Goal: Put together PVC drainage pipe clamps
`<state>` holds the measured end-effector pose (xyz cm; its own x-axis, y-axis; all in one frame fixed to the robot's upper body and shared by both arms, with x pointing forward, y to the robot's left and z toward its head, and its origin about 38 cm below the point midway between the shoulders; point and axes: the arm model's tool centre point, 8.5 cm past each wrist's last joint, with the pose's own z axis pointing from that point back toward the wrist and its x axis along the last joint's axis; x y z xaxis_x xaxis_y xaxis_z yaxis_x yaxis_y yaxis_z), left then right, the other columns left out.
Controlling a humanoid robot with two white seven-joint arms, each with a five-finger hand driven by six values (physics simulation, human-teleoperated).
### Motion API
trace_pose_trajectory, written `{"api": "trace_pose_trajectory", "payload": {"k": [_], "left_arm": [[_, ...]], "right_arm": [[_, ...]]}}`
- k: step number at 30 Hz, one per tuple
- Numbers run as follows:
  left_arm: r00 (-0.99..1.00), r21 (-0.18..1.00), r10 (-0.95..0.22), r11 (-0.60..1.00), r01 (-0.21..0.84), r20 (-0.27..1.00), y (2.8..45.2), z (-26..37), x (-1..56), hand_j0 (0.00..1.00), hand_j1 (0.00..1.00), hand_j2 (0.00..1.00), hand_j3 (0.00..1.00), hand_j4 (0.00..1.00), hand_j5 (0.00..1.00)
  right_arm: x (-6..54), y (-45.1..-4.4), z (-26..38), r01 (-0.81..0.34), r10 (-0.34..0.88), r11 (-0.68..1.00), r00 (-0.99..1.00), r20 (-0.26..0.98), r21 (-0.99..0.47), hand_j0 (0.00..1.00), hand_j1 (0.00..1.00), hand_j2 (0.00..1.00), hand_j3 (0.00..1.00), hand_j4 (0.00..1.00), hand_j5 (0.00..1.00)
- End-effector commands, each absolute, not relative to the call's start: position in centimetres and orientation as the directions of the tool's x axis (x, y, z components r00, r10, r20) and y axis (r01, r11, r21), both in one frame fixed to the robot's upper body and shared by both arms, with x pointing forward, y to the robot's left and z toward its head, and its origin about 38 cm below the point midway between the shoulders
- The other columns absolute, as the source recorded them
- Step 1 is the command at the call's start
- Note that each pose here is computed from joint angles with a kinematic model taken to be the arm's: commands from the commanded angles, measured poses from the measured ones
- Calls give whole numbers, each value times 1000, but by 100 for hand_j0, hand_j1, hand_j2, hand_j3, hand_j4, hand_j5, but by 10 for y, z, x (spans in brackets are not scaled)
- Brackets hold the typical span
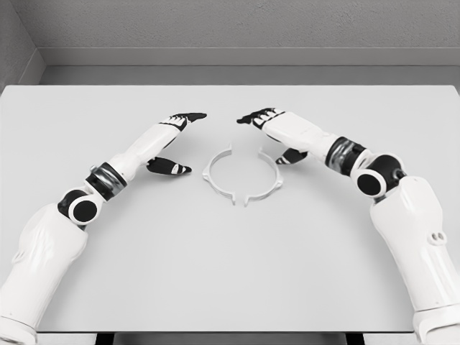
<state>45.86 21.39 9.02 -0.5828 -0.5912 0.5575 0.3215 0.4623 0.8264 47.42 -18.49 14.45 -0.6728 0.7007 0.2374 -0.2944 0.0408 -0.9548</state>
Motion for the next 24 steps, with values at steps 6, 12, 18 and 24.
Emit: {"api": "trace_pose_trajectory", "payload": {"k": [6, 12, 18, 24], "left_arm": [[-582, 821, -585, 471, 324, 565, 212, 90, 458, 100, 100, 100, 100, 100, 100], [-575, 816, -585, 472, 333, 572, 208, 87, 462, 100, 100, 100, 100, 100, 100], [-584, 811, -570, 480, 335, 579, 197, 88, 462, 100, 100, 100, 100, 100, 100], [-584, 811, -569, 479, 336, 578, 197, 88, 462, 100, 100, 100, 100, 100, 100]], "right_arm": [[486, -266, 202, -125, 800, 248, -532, 276, -961, 100, 100, 100, 100, 100, 100], [358, -390, 249, 232, 825, 448, -479, 300, -863, 100, 100, 100, 100, 100, 100], [328, -409, 221, 4, 773, 418, -526, 354, -908, 100, 100, 100, 100, 100, 100], [330, -386, 214, -115, 749, 332, -571, 336, -936, 100, 100, 100, 100, 100, 100]]}}
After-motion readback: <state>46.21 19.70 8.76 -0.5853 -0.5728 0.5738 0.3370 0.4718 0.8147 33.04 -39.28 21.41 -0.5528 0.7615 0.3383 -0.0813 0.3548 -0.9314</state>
